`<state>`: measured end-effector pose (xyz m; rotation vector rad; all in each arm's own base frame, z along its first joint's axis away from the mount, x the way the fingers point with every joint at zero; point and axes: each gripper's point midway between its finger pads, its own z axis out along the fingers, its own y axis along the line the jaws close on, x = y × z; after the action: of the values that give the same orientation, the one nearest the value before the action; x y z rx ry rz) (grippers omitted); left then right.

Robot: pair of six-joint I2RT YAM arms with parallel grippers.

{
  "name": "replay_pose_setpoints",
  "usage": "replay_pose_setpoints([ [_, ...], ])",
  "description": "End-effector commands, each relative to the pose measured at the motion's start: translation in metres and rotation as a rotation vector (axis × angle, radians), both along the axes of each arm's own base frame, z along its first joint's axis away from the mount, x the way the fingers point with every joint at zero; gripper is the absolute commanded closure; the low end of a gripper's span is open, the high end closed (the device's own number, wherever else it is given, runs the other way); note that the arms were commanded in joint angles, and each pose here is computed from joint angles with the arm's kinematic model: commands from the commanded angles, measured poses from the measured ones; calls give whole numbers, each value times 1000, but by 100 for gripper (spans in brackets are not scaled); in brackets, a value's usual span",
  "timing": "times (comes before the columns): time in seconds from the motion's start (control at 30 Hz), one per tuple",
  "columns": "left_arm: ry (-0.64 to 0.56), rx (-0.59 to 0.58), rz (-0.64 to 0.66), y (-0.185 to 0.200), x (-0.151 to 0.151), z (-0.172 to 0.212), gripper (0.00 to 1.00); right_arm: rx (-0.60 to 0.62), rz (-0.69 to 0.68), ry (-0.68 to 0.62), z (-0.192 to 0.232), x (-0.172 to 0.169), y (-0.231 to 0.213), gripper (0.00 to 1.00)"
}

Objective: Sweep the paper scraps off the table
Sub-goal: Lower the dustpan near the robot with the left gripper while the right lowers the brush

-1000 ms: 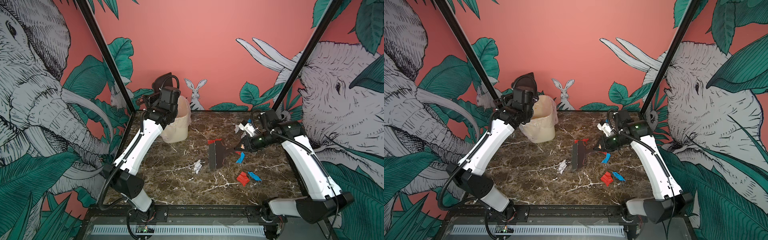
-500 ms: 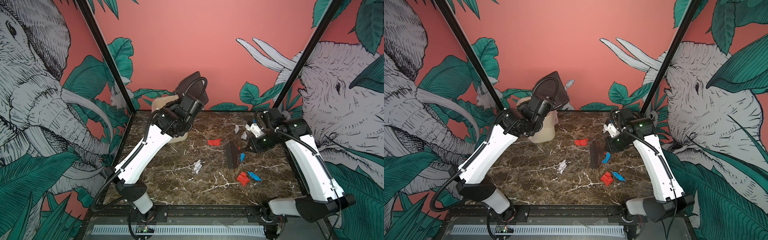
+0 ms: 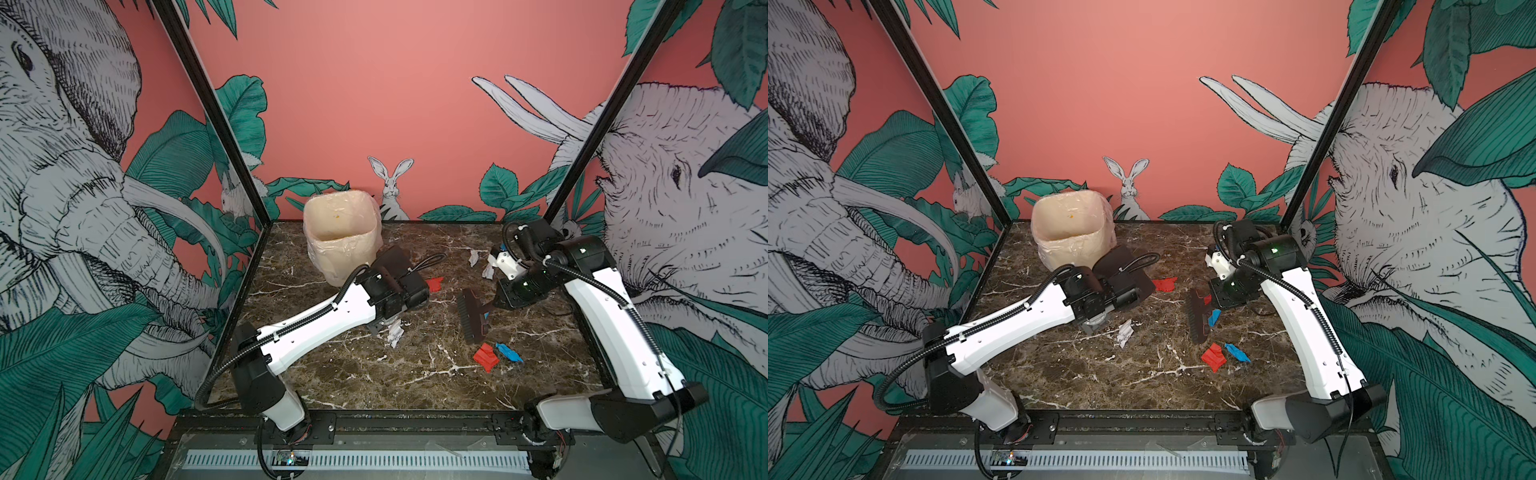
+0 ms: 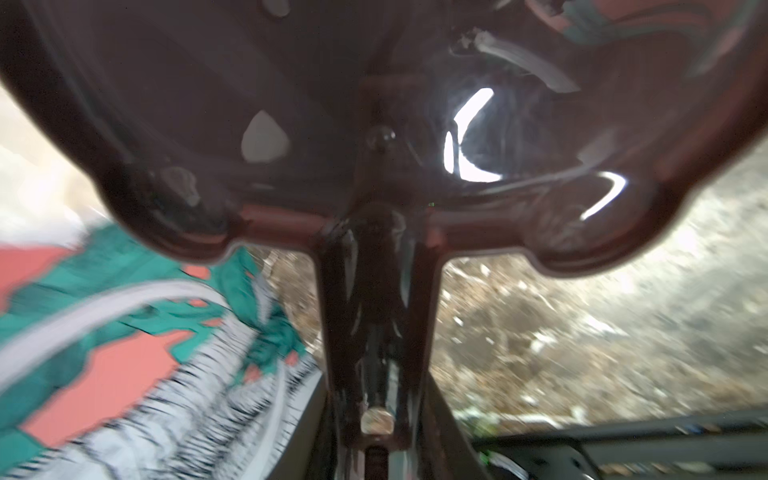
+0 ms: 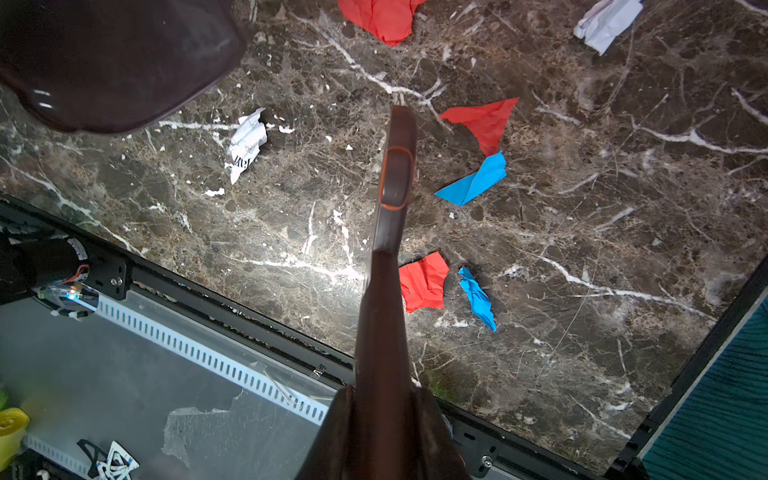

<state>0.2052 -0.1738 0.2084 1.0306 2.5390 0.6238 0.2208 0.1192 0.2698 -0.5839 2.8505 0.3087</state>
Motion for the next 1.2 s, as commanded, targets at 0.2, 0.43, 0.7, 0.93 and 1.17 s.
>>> replay_pose_setpoints([
  [0.2,121,-133,311,35,-82,-35,100,-84,181,-34,-5,17,33,100],
  [0.43,186,-155,382,45,-108,-56,100,-49,272,-37,-11,33,71,100],
  [0.7,282,-158,384,44,-132,-81,100,-61,360,-46,-16,51,99,100],
  [0.93,366,-116,354,39,-154,-106,100,-83,418,-49,-24,59,121,100],
  [1.17,399,-96,328,37,-159,-117,100,-140,481,-47,-34,60,140,100],
])
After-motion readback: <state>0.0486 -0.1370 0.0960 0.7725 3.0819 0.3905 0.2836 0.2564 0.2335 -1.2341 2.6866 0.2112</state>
